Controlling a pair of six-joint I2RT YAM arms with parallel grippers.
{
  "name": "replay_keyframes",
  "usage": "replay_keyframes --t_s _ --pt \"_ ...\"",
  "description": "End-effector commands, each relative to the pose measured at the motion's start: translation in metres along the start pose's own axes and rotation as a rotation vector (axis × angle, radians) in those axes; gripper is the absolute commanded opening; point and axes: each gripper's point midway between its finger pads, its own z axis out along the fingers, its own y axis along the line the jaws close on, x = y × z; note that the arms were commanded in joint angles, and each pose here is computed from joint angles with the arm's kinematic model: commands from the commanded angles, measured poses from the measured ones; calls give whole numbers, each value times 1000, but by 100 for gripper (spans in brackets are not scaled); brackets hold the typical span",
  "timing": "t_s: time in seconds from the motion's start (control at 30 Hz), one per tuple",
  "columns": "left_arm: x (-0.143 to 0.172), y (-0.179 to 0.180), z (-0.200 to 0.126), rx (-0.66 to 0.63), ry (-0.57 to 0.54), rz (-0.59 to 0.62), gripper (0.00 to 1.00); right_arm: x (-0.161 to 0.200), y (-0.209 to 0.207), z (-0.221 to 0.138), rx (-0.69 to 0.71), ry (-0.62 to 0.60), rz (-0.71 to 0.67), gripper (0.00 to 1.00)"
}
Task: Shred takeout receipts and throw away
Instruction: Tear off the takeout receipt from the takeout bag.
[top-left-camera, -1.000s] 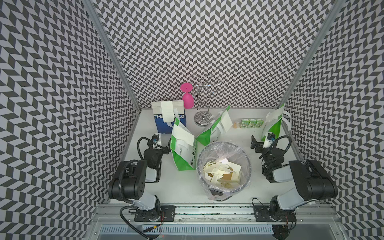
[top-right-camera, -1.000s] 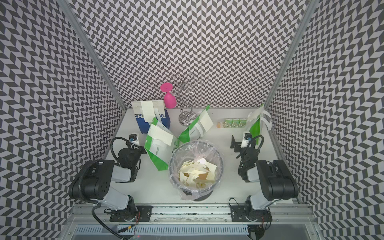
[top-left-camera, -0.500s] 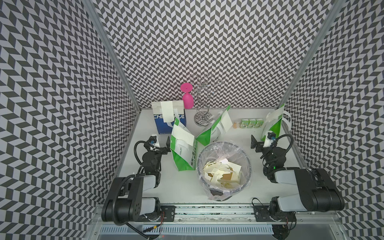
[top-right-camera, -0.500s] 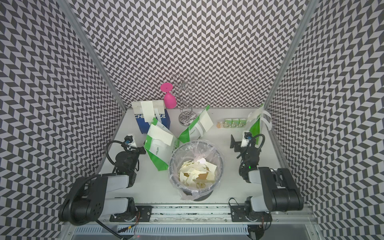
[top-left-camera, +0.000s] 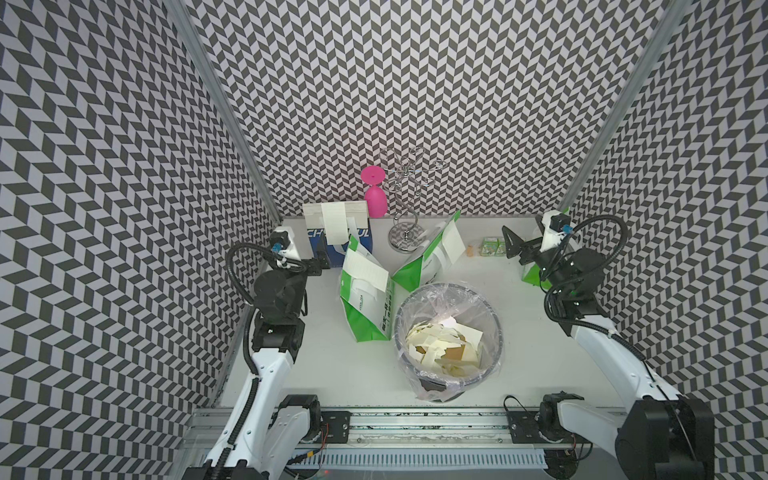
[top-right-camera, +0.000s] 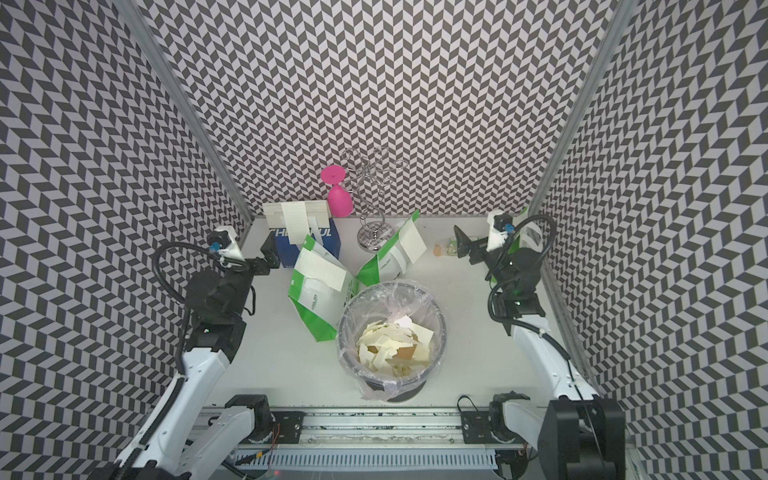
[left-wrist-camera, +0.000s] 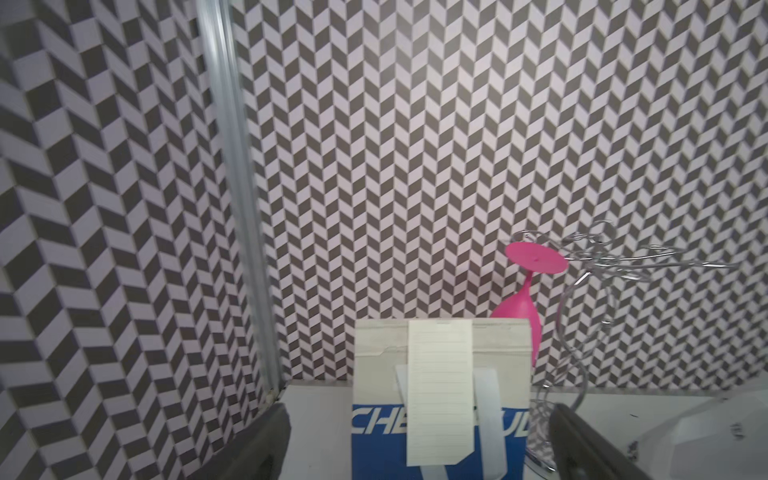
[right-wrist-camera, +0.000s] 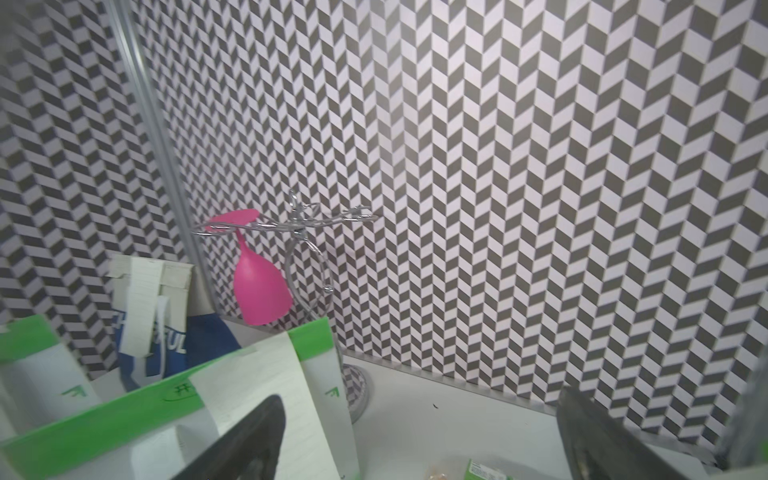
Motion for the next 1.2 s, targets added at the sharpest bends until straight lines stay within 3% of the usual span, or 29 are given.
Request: replay_keyframes --t_s 0.0,0.17,0.37,0.47,0.83,1.07,1.17 --pt "7 -50 4 258 155 -69 95 19 36 5 -218 168 92 100" --pt "12 -111 23 452 285 -93 94 19 64 10 -400 258 153 100" --pt "24 -190 41 643 413 -64 93 38 68 18 -441 329 186 100" --pt "40 -216 50 671 487 -26 92 54 70 24 -479 361 220 98" --pt "87 -271 65 733 664 64 84 98 81 59 -574 432 266 96" --pt "107 -289 63 769 737 102 74 113 84 79 -628 446 266 96" --pt "116 -294 61 777 774 119 63 120 88 85 -670 461 269 95"
